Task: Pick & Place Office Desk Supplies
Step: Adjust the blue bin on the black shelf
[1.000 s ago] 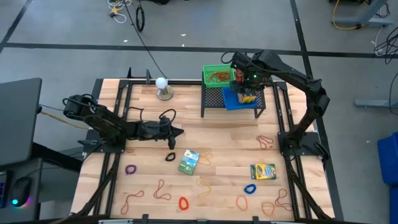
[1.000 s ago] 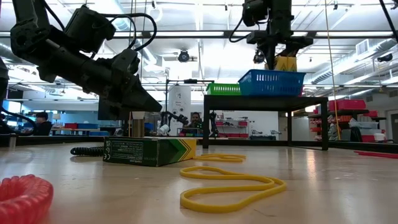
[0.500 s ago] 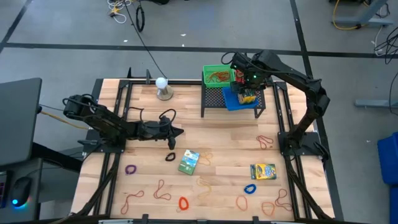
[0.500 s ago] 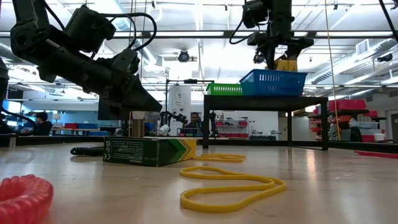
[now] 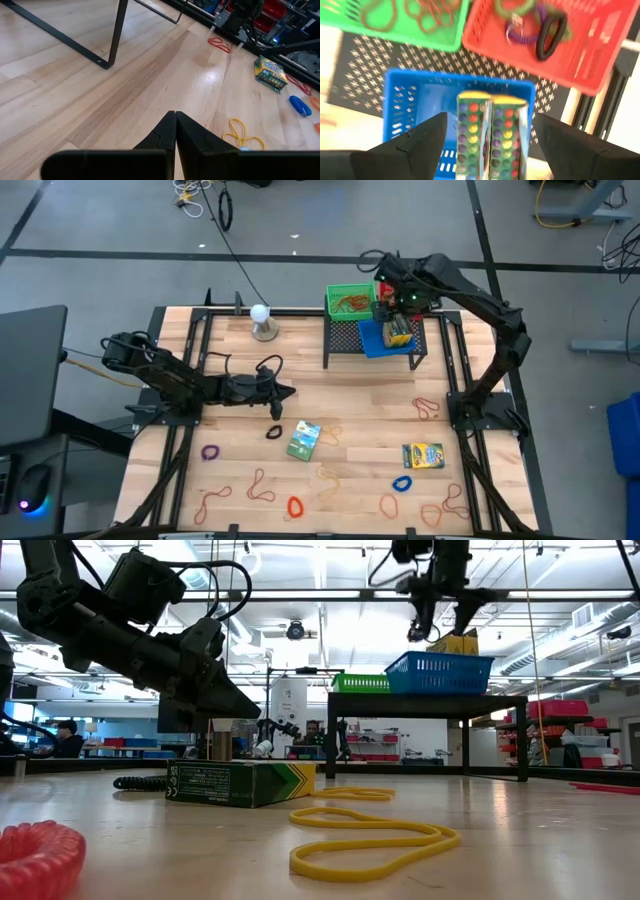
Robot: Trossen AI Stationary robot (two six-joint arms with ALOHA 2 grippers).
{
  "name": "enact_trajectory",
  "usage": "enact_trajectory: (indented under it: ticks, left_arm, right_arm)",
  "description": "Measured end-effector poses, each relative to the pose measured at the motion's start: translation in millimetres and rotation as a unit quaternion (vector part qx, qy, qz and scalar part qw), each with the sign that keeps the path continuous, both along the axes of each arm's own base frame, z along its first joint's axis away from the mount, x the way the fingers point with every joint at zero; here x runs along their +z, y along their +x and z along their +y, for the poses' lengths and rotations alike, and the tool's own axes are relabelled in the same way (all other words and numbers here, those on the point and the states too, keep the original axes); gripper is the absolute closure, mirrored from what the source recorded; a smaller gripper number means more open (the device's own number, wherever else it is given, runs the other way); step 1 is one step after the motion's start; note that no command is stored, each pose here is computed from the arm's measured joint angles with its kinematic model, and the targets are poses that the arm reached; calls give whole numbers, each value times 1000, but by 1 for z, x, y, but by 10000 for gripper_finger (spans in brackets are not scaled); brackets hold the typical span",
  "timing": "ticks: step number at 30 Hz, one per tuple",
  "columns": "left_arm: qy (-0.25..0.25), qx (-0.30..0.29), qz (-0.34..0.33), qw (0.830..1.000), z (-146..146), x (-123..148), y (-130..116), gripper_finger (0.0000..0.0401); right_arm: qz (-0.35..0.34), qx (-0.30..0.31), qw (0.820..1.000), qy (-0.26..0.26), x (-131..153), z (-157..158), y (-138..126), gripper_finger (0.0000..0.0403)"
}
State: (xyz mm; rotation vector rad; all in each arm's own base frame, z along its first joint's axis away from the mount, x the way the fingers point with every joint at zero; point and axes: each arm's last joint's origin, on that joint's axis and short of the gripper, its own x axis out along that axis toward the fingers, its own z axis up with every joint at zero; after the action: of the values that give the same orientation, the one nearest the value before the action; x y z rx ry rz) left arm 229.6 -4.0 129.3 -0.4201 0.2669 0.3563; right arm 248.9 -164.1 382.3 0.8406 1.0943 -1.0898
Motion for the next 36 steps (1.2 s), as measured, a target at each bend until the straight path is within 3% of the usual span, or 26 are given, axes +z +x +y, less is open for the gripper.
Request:
enact_trajectory:
  ticks: [6,11,16,19,21,24,27,32,36]
  left_arm:
    - [5,-2,2,1000,0,0,0,387]
    - [6,-2,2,1000,0,0,0,387]
    - [14,-5,5,1000,0,0,0,387]
    - [19,-7,6,1000,0,0,0,387]
    - [20,-7,8,1000,0,0,0,387]
    - [21,-7,9,1000,0,0,0,387]
    - [21,-7,9,1000,0,0,0,387]
    - [20,-7,10,1000,0,-1,0,387]
    - [19,-6,10,1000,0,-1,0,387]
  right_arm:
    - [-56,51,996,-52,40,10,-1,105]
    - [-81,188,975,-84,64,47,8,175]
    - [-36,391,916,-83,51,106,26,296]
    - [14,481,875,-62,27,135,32,367]
    - [61,522,849,-46,4,147,34,393]
    - [128,552,823,-43,-28,151,37,387]
    - [153,570,806,-46,-56,147,43,386]
    - [136,577,803,-64,-73,140,52,398]
    - [118,562,812,-103,-72,132,59,395]
